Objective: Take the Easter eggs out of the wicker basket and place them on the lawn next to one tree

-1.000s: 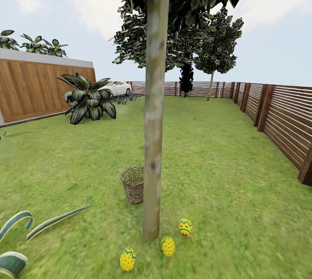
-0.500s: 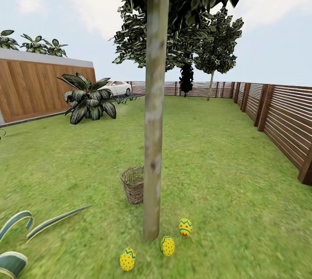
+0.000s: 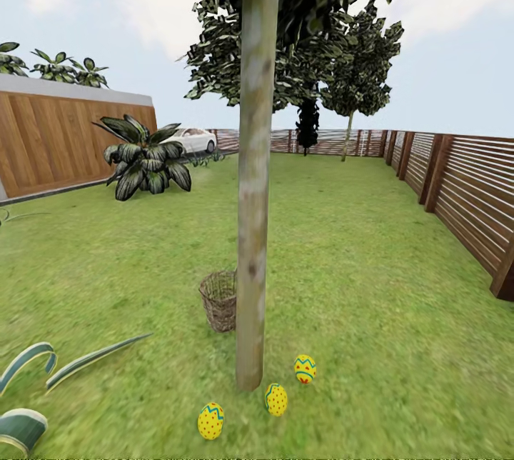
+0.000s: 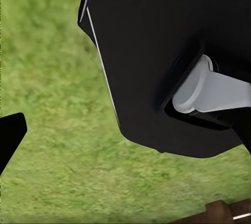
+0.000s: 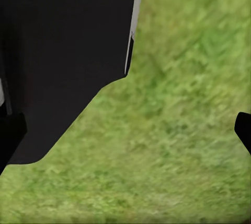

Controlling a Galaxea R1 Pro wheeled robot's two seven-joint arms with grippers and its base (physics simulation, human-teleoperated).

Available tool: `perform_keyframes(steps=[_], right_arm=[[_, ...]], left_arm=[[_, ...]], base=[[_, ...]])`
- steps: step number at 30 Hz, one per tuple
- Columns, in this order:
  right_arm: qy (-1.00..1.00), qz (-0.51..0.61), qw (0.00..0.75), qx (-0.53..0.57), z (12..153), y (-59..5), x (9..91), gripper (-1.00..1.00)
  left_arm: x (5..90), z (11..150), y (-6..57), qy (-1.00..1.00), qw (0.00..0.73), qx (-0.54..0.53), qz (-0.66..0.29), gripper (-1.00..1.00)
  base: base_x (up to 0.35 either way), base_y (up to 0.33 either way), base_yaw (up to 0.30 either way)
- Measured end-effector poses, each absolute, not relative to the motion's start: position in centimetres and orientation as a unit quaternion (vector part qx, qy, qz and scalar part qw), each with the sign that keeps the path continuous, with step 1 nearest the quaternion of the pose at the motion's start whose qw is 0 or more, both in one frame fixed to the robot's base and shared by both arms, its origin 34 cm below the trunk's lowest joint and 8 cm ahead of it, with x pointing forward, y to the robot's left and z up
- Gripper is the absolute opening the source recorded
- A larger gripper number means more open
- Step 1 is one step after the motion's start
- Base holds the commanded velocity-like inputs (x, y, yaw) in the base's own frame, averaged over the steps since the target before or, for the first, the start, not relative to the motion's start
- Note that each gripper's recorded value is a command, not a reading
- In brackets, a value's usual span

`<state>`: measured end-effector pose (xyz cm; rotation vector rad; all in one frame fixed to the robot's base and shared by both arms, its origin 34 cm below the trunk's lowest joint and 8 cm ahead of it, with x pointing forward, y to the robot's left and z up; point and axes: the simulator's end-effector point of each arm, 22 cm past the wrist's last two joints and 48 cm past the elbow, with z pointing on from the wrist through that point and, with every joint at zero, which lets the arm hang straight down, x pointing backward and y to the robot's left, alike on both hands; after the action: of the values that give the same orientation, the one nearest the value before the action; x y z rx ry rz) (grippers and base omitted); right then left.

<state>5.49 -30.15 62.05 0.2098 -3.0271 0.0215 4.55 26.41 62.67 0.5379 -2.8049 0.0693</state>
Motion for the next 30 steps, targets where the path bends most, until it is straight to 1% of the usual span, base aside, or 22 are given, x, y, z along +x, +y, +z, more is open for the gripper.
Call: perform_keyframes(steps=[15, 21, 30], right_arm=[[-0.996, 0.012, 0.056, 0.067, 62.1, -30.4, 5.4, 1.0], [-0.997, 0.018, 0.037, 0.067, 62.0, -31.0, 7.1, 1.0], [-0.997, 0.017, 0.035, 0.067, 61.9, -30.8, 7.3, 1.0]], left_arm=[[4.3, 62.7, 26.4, -0.971, 0.145, 0.187, 0.024, 1.0], [4.3, 62.7, 26.4, -0.971, 0.145, 0.187, 0.023, 1.0], [4.3, 62.7, 26.4, -0.971, 0.145, 0.187, 0.023, 1.0]], base=[[0.0, 0.0, 0.0], [0.0, 0.0, 0.0], [0.0, 0.0, 0.0]])
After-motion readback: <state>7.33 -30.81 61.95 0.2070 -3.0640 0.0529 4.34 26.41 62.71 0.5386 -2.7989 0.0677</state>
